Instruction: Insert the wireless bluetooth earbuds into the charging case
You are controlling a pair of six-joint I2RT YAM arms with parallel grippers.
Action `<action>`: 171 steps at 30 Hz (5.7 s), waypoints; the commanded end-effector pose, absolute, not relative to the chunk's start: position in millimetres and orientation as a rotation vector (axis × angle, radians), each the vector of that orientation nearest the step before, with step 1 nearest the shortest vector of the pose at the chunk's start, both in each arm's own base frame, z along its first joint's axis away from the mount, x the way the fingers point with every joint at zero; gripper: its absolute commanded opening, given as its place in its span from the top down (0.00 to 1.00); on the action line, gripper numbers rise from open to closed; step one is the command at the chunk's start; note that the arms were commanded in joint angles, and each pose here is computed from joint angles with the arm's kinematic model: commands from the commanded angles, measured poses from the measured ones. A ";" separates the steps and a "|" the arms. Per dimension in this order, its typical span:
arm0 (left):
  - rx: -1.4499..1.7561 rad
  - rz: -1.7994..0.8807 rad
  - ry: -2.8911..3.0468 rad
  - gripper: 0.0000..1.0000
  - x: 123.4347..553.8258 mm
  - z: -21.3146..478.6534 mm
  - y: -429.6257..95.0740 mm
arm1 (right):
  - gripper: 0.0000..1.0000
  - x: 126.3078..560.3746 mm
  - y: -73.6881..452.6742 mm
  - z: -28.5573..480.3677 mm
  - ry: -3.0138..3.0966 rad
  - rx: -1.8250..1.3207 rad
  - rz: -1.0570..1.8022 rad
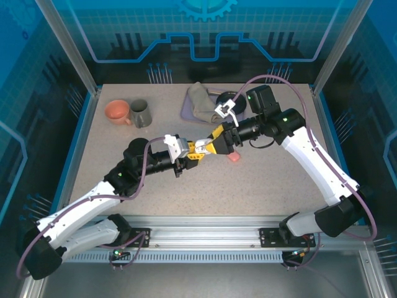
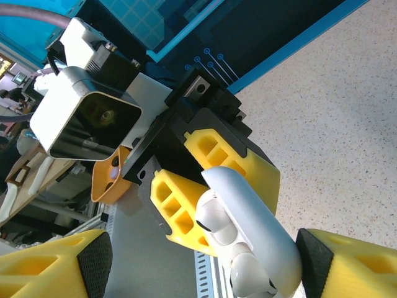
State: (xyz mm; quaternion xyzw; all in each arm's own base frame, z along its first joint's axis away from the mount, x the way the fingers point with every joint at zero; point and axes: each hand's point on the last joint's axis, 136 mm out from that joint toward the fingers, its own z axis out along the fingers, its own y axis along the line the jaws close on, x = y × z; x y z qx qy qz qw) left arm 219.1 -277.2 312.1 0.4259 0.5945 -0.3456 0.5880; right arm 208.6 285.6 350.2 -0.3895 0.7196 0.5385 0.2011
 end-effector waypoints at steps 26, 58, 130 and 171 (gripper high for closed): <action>1.013 -0.823 1.319 1.00 208.5 329.0 -277.3 | 0.00 193.6 239.7 351.4 1.530 -1.253 0.882; 1.066 -0.859 1.287 1.00 196.8 338.0 -279.4 | 0.46 172.3 289.4 326.5 1.297 -1.539 1.096; 0.770 -0.539 1.412 0.01 206.7 357.0 -204.1 | 0.80 251.9 282.3 38.4 2.908 -0.527 1.136; 0.530 -0.321 1.750 0.01 275.8 314.1 -177.9 | 0.36 284.6 147.4 160.5 2.548 -0.364 0.507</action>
